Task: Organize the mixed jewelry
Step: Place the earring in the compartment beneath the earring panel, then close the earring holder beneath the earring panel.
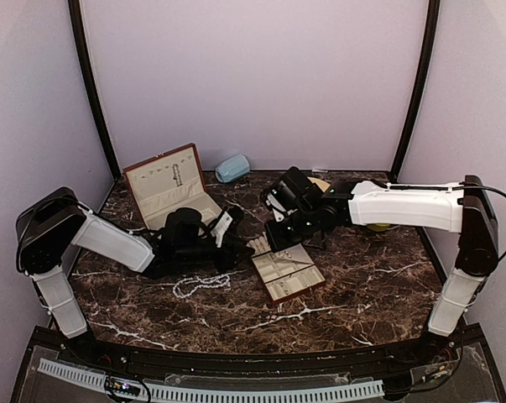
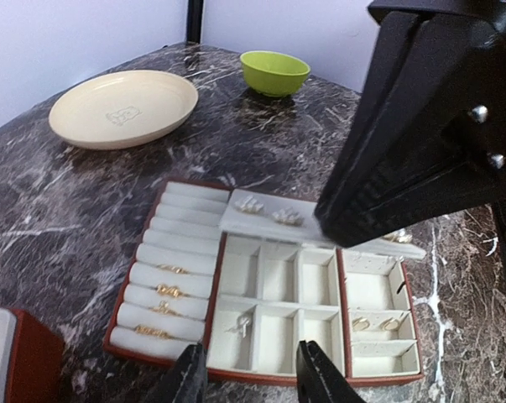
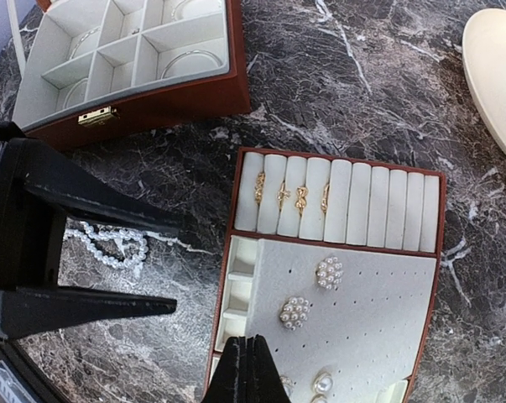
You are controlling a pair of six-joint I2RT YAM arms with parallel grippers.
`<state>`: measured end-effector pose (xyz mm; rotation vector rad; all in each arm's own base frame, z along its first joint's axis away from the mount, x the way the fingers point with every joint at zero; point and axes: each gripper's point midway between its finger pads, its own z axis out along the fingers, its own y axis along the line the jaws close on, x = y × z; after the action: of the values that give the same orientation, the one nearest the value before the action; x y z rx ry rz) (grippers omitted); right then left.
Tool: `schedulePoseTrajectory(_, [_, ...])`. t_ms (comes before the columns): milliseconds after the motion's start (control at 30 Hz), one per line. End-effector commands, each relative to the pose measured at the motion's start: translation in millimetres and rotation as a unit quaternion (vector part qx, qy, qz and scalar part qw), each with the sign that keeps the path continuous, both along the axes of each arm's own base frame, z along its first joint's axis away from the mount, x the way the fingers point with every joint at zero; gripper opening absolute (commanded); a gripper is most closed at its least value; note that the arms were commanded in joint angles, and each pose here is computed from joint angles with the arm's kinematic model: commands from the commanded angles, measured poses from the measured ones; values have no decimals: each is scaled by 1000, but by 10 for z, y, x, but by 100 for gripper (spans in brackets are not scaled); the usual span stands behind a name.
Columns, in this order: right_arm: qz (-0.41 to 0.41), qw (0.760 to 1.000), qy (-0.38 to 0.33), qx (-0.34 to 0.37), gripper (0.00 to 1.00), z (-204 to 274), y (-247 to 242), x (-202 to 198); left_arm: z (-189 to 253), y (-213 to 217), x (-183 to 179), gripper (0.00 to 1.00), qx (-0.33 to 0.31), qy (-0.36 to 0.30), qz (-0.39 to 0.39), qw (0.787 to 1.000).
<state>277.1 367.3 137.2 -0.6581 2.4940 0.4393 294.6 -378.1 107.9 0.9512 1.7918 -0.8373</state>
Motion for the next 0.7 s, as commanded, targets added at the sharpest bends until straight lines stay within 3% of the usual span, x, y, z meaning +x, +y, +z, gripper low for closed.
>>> schedulePoseTrajectory(0, [-3, 1000, -20, -2, 0, 2, 93, 73, 132, 275, 146, 40, -18, -2, 78, 997])
schedulePoseTrajectory(667, [-1, 999, -11, -52, 0, -468, 391, 52, 39, 554, 95, 40, -5, 25, 128, 991])
